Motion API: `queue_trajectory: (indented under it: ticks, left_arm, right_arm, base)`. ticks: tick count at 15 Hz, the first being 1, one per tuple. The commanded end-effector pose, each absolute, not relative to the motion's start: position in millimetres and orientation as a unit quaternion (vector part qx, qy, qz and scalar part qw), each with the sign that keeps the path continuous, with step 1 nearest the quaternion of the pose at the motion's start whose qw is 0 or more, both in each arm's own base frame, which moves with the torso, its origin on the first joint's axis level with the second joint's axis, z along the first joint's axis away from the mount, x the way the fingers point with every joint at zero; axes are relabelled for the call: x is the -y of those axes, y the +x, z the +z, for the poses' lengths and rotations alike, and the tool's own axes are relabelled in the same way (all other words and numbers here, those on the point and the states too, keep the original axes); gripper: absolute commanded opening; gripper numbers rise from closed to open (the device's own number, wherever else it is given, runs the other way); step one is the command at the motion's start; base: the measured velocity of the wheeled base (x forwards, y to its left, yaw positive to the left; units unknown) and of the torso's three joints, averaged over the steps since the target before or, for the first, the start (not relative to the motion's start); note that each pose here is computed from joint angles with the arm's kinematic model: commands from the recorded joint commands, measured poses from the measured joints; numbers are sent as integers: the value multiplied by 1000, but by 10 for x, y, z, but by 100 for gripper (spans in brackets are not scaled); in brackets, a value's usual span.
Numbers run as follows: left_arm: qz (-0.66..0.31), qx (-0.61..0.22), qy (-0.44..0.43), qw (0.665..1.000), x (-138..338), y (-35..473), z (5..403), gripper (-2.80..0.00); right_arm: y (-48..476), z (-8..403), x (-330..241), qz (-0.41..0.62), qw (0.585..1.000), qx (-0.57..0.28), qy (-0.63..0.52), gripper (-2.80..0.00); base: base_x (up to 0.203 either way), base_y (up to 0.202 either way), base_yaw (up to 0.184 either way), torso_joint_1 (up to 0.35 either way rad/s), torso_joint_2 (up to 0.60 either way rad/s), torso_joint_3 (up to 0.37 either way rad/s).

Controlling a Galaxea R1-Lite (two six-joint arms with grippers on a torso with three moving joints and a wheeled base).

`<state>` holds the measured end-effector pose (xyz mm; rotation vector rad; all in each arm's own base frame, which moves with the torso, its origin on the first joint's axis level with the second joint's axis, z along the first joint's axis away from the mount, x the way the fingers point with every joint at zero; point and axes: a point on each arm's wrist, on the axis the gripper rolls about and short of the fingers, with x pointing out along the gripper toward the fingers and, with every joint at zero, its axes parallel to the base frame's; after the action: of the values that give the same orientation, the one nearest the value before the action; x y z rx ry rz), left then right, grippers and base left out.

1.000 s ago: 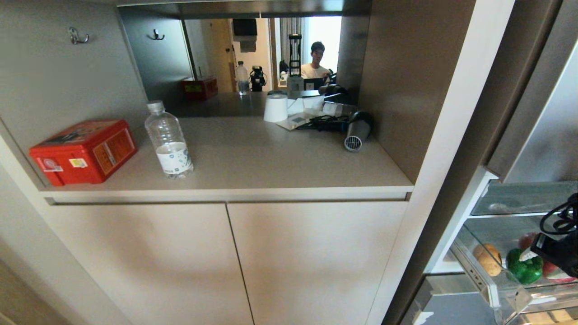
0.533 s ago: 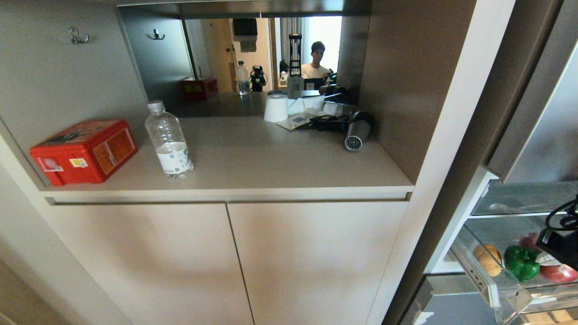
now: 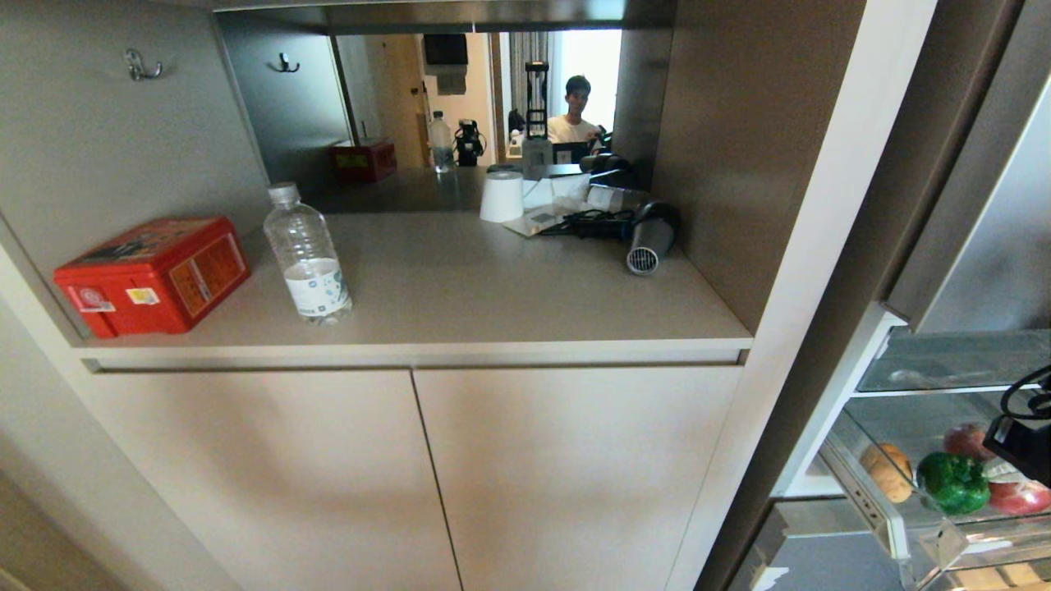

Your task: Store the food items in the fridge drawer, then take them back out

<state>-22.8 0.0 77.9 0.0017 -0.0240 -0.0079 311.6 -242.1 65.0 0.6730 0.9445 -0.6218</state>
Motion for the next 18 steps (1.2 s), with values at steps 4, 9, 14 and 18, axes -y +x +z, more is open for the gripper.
queue_trajectory:
  ticks: [4, 9, 14, 18]
  left_arm:
    - [-4, 7, 1, 1000, 0, -220, 750, -280]
    - [-4, 7, 1, 1000, 0, -220, 750, -280]
    - [-4, 7, 1, 1000, 0, -220, 750, -280]
    - [-4, 7, 1, 1000, 0, -220, 750, -280]
  right_arm:
    - [3068, 691, 2488, -296, 792, -430, 316, -280]
    - [3082, 575, 2559, -296, 786, -437, 323, -280]
    - [3165, 408, 2629, -296, 780, -445, 326, -280]
    - [3214, 250, 2670, -296, 773, -456, 328, -280]
  base:
    - [0, 0, 0, 0, 0, 0]
    - [0, 0, 0, 0, 0, 0]
    - [0, 0, 0, 0, 0, 0]
    - [0, 0, 0, 0, 0, 0]
